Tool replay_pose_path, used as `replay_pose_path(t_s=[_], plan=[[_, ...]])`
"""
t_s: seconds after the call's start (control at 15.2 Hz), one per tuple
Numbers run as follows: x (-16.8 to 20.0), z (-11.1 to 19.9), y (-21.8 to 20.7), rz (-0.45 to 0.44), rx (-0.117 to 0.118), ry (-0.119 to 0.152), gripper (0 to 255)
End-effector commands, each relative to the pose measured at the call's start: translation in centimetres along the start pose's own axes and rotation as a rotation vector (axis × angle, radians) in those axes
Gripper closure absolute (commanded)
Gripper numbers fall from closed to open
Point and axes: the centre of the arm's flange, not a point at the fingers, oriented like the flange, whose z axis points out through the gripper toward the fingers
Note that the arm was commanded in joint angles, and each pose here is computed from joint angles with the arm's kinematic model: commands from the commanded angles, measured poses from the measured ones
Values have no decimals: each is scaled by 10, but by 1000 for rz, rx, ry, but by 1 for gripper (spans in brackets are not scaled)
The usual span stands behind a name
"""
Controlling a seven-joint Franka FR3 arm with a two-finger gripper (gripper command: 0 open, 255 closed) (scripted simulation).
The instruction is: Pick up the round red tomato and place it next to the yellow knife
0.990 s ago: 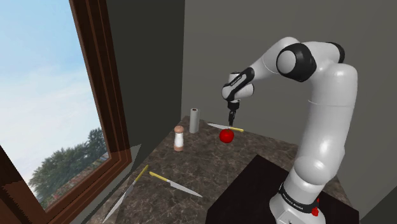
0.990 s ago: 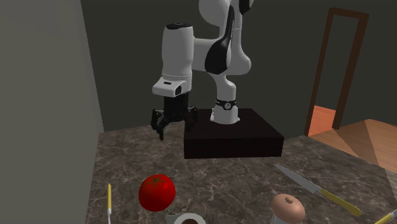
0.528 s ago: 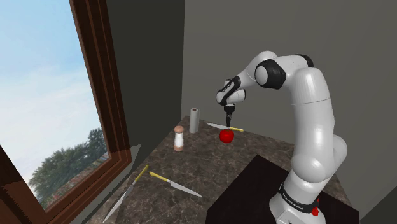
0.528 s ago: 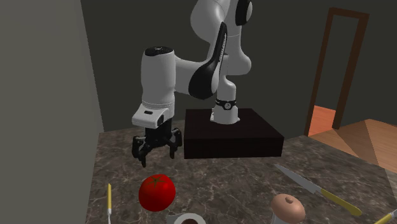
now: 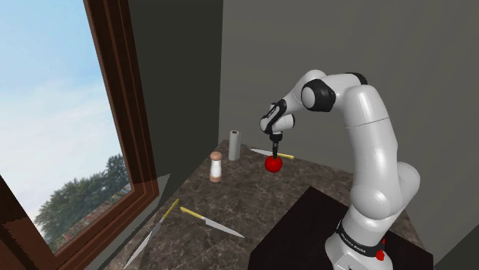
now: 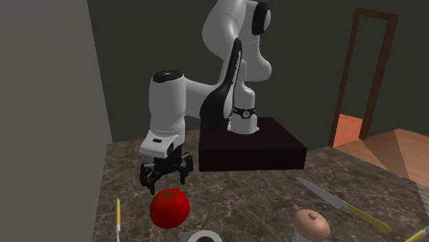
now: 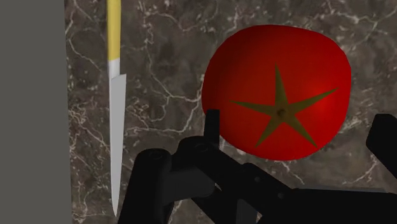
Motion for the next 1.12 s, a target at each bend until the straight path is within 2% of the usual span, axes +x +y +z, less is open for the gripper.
replay_pose_path(t_s=[0.0, 0.46, 0.53, 1.06], plan=[[-1, 8, 0, 0, 0, 0, 0], [-1, 8, 0, 0, 0, 0, 0], [-1, 8, 0, 0, 0, 0, 255], [-1, 8, 0, 0, 0, 0, 255]])
